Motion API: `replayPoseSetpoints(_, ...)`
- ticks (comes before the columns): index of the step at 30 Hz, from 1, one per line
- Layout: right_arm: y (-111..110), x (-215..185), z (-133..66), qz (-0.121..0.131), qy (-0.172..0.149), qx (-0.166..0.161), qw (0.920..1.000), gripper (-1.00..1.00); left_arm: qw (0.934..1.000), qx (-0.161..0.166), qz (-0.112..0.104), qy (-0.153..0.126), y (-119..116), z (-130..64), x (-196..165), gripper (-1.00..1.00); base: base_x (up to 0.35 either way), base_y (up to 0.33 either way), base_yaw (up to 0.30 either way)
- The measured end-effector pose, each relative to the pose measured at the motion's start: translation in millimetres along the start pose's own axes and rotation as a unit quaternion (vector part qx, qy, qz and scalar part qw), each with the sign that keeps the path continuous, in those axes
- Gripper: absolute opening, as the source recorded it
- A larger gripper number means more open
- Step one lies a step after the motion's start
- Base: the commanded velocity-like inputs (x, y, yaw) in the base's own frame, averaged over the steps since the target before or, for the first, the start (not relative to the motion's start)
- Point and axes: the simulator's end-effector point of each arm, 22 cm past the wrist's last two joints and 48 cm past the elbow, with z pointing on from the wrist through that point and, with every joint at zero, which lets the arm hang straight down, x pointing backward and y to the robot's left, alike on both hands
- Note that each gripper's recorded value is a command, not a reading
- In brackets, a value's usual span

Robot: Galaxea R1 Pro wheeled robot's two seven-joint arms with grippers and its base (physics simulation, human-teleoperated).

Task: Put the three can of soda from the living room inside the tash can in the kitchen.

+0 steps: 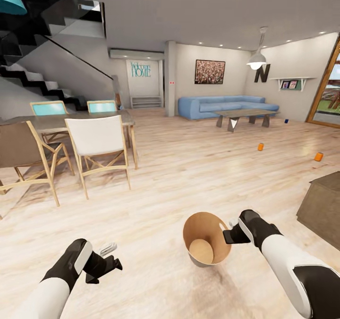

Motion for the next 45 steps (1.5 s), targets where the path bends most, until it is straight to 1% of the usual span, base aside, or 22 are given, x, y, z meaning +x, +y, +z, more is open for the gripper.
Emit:
replayPoseSetpoints(13,3,-15,-28.9,-0.004,-0.027,0.001,0.9996,-1.00,0.9996,0.012,0.009,-0.023,-15,-22.1,-8,1.00,0.000,0.000,0.000)
replayPoseSetpoints(16,5,-18,-35.6,-0.004,-0.034,0.000,0.9994,-1.00,0.9992,0.016,0.011,-0.036,-21,-26.1,-12,1.00,0.000,0.000,0.000)
replayPoseSetpoints(18,4,-21,-39.6,-0.004,-0.034,0.001,0.9994,-1.00,0.9990,0.017,0.012,-0.039,-24,-29.4,-14,1.00,0.000,0.000,0.000)
replayPoseSetpoints(19,3,-23,-42.0,0.000,-0.035,0.003,0.9994,-1.00,0.9977,0.025,0.013,-0.061,-34,-29.6,-22,1.00,0.000,0.000,0.000)
replayPoseSetpoints(20,1,-25,-44.4,-0.003,-0.036,0.008,0.9993,-1.00,0.9970,0.026,0.013,-0.071,-36,-31.8,-27,1.00,0.000,0.000,0.000)
replayPoseSetpoints(21,-1,-25,-46.0,-0.006,-0.034,0.013,0.9993,-1.00,0.9968,0.026,0.013,-0.075,-36,-33.6,-30,1.00,0.000,0.000,0.000)
replayPoseSetpoints(22,-2,-25,-47.5,-0.007,-0.034,0.015,0.9993,-1.00,0.9961,0.025,0.011,-0.084,-36,-31.9,-32,1.00,0.000,0.000,0.000)
replayPoseSetpoints(25,-1,-30,-53.3,-0.002,-0.036,0.011,0.9993,-1.00,0.9950,0.022,0.008,-0.097,-35,-30.1,-35,1.00,0.000,0.000,0.000)
replayPoseSetpoints(27,-2,-35,-57.5,-0.002,-0.043,0.011,0.9990,-1.00,0.9941,0.020,0.007,-0.107,-34,-29.5,-37,1.00,0.000,0.000,0.000)
replayPoseSetpoints(31,-8,-43,-64.8,-0.007,-0.053,0.019,0.9984,-1.00,0.9933,0.017,0.007,-0.114,-35,-33.8,-40,1.00,0.000,0.000,0.000)
replayPoseSetpoints(33,-10,-45,-68.2,-0.002,-0.056,0.016,0.9983,-1.00,0.9931,0.015,0.010,-0.116,-36,-36.6,-41,1.00,0.000,0.000,0.000)
replayPoseSetpoints(34,-15,-42,-65.8,0.005,-0.062,0.013,0.9980,-1.00,0.9929,0.013,0.013,-0.118,-37,-37.8,-42,1.00,0.000,0.000,0.000)
replayPoseSetpoints(36,-25,-38,-63.9,-0.013,-0.065,0.032,0.9973,-1.00,0.9926,0.012,0.014,-0.120,-39,-41.5,-44,1.00,0.000,0.000,0.000)
replayPoseSetpoints(37,-28,-37,-63.5,-0.016,-0.069,0.035,0.9969,-1.00,0.9923,0.012,0.015,-0.122,-39,-43.4,-45,1.00,0.000,0.000,0.000)
replayPoseSetpoints(40,-28,-35,-61.5,-0.003,-0.081,0.023,0.9964,-1.00,0.9913,0.011,0.016,-0.130,-42,-49.7,-50,1.00,0.000,0.000,0.000)
replayPoseSetpoints(43,-35,-31,-62.5,-0.013,-0.080,0.033,0.9962,-1.00,0.9909,0.011,0.016,-0.133,-44,-55.5,-53,1.00,0.000,0.000,0.000)
replayPoseSetpoints(45,-34,-29,-63.5,-0.007,-0.079,0.028,0.9965,-1.00,0.9904,0.011,0.017,-0.137,-46,-59.8,-55,1.00,0.000,0.000,0.000)
